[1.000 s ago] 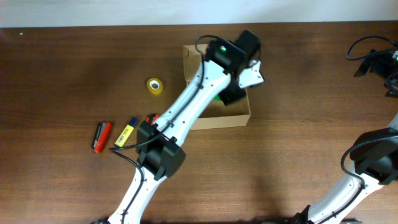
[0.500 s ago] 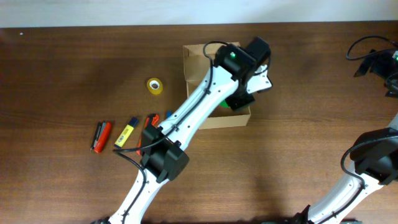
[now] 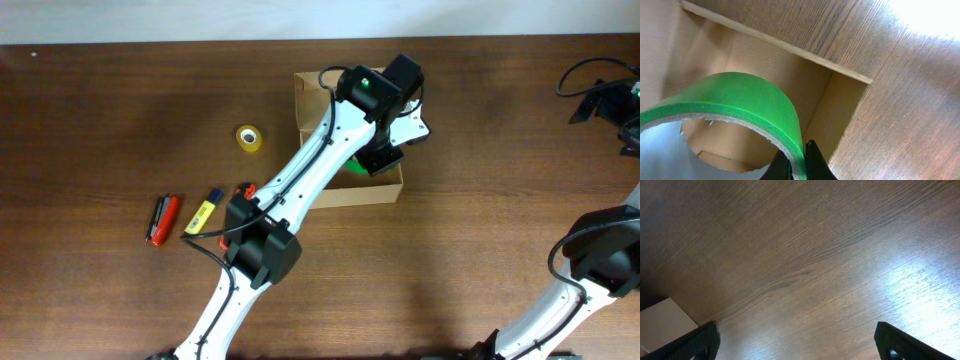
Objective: Pack container
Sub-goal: 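Lower the green tape roll into the box and open the left gripper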
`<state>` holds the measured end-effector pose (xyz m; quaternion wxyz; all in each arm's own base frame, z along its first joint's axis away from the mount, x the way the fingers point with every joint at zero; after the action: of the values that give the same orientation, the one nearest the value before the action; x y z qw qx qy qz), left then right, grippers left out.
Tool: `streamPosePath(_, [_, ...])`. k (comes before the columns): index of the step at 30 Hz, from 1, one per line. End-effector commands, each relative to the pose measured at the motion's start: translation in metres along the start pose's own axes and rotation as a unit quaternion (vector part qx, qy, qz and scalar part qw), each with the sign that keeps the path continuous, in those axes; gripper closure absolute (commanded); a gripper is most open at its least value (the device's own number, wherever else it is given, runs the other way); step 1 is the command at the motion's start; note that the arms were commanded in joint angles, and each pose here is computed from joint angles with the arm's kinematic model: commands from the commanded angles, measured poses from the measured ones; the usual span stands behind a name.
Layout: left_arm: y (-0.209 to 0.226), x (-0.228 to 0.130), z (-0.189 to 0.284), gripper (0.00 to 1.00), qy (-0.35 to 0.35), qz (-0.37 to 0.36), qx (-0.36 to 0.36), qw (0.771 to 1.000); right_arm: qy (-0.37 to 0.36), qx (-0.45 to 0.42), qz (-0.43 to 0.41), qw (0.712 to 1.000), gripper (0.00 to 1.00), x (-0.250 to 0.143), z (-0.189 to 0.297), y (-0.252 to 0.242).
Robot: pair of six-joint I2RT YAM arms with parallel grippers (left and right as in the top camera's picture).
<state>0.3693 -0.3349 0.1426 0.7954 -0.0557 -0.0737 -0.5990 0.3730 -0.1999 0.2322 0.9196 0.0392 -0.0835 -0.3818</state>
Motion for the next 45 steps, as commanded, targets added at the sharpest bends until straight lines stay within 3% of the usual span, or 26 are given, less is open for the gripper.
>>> streamPosePath(1, [-0.001,0.001,-0.021,0.98,0.009,0.009,-0.019,1.000,-0.012,0.010,0.007,1.000,0.01,-0.003,0.012,0.004])
streamPosePath(23, [0.013,-0.001,-0.072,0.98,0.006,0.033,-0.056,0.998,-0.012,0.010,0.007,1.000,0.01,-0.003,0.012,0.004])
streamPosePath(38, [0.011,0.003,-0.075,0.98,-0.006,0.029,-0.067,0.997,-0.012,0.010,0.007,1.000,0.01,-0.003,0.012,0.004])
streamPosePath(40, [0.011,0.003,-0.075,0.91,-0.006,0.029,-0.067,0.997,-0.012,0.011,0.007,1.000,0.01,-0.003,0.012,0.004])
streamPosePath(42, [0.011,0.003,-0.075,0.72,-0.006,0.029,-0.067,0.997,-0.012,0.010,0.007,1.000,0.01,-0.003,0.012,0.004])
streamPosePath(45, [0.010,0.003,-0.075,0.66,-0.005,0.029,-0.067,0.997,-0.012,0.011,0.007,1.000,0.01,-0.003,0.012,0.004])
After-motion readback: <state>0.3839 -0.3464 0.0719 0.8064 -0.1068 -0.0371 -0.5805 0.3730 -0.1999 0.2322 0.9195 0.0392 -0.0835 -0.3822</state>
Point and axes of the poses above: each gripper's point midway between its finger pads, its own z axis back along the fingers, its own y axis along the line the jaws close on, x = y × z, the point moved 2 cm from there along z, back along the fingers, and after that the axes turned 10 degrees about -z, right-handed, at the moved point
